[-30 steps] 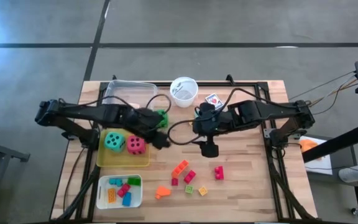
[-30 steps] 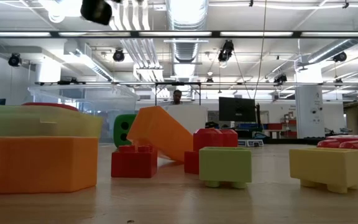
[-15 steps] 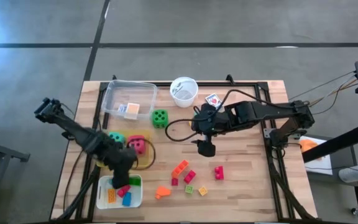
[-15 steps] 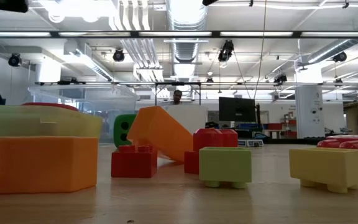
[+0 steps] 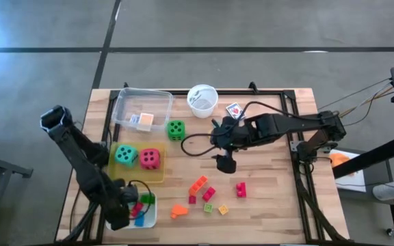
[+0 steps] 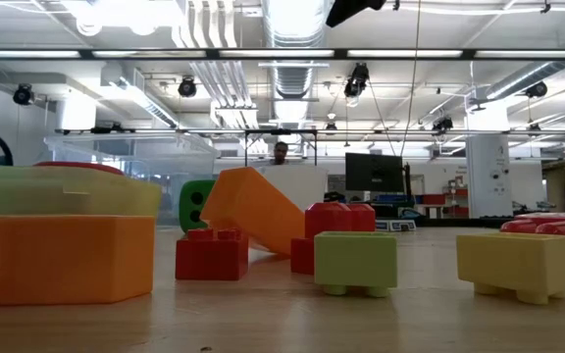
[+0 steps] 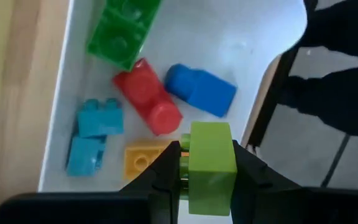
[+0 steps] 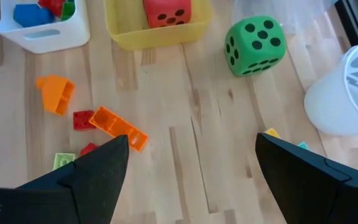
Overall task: Pick & Place Toys
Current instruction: Put the dark green game piece into the white bin
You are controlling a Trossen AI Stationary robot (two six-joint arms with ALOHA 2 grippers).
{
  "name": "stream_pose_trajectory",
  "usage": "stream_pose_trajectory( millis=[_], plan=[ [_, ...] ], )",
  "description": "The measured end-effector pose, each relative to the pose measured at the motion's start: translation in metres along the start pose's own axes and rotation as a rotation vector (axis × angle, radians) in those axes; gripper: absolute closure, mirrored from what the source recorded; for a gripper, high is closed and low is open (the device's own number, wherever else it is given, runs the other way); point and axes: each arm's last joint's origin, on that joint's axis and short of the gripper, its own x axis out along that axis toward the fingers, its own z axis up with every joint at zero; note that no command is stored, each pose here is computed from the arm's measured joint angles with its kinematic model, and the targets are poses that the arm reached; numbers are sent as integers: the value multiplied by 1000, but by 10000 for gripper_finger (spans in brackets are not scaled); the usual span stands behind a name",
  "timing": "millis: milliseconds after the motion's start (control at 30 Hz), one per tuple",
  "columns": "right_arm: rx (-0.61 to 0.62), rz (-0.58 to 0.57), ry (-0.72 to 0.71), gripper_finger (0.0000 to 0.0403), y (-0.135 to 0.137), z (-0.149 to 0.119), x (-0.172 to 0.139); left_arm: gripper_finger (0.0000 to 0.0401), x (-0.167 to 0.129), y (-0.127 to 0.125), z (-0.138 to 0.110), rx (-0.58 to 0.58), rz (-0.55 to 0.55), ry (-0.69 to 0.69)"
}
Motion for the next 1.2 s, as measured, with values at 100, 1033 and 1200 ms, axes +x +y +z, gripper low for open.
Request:
stream_pose_trajectory(
  millis=[100, 1033, 1200],
  plan=[
    [-2, 0, 11, 59, 1, -2, 3, 325, 9, 3, -6, 5, 33, 13],
    [-3, -7, 36, 59, 1, -7, 10, 325, 71, -6, -11, 156, 132, 183],
    [37, -11, 32, 59, 1, -7, 11, 262, 73, -4, -11, 115, 148, 181]
  ],
)
